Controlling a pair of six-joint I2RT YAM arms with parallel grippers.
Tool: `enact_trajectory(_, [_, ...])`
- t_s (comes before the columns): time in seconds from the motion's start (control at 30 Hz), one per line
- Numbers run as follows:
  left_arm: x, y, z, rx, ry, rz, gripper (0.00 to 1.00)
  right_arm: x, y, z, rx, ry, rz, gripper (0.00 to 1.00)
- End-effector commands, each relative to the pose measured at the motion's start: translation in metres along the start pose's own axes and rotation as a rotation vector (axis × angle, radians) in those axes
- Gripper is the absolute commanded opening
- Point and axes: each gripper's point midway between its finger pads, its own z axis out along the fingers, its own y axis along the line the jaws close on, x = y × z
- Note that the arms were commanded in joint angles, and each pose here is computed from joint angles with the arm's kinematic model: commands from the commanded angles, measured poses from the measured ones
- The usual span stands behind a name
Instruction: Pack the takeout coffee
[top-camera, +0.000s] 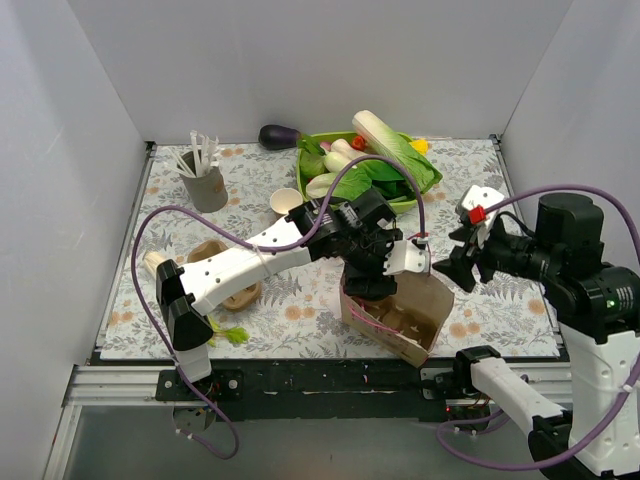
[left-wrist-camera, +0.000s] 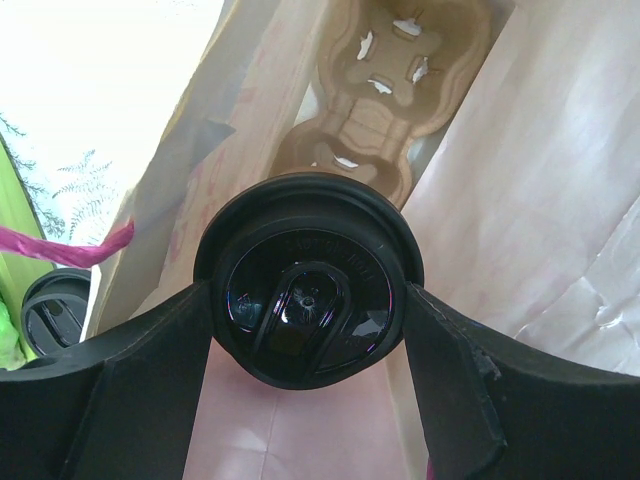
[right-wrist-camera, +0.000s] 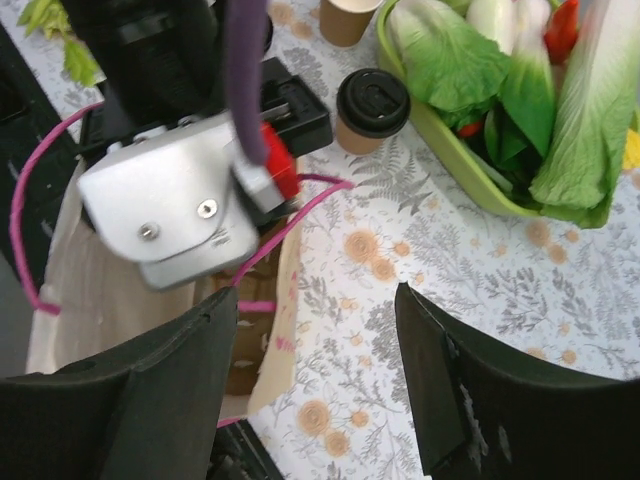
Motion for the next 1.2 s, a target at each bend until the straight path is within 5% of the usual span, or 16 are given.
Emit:
enact_trajectory(0.0, [-0.01,-0.003,-0.027,-0.044,-0.059,0.0,0.0,0.018,0.041,-0.013,-0.114,0.018,0.065,0.72])
enact_trajectory(0.27, [-0.011,-0.004,-0.034,-0.05,-0.068,0.002,0.0,0.048,0.052,0.0,-0.155,0.042,0.075,0.73])
enact_trajectory(0.5, [-0.005,-0.01,-0.038,-0.044,-0.062,0.008,0.0,0.067,0.028,0.034,-0.131,0.078,0.083,0.61])
enact_trajectory(0.83, [0.012,-0.018,-0.044,-0.057,-0.038,0.002,0.0,0.023,0.004,0.067,-0.203,-0.076,0.023,0.03])
enact_trajectory(1.17, [0.033,-0.007,-0.035,-0.103,0.051,0.072,0.0,-0.002,0.008,0.066,-0.21,-0.147,-0.043,0.01])
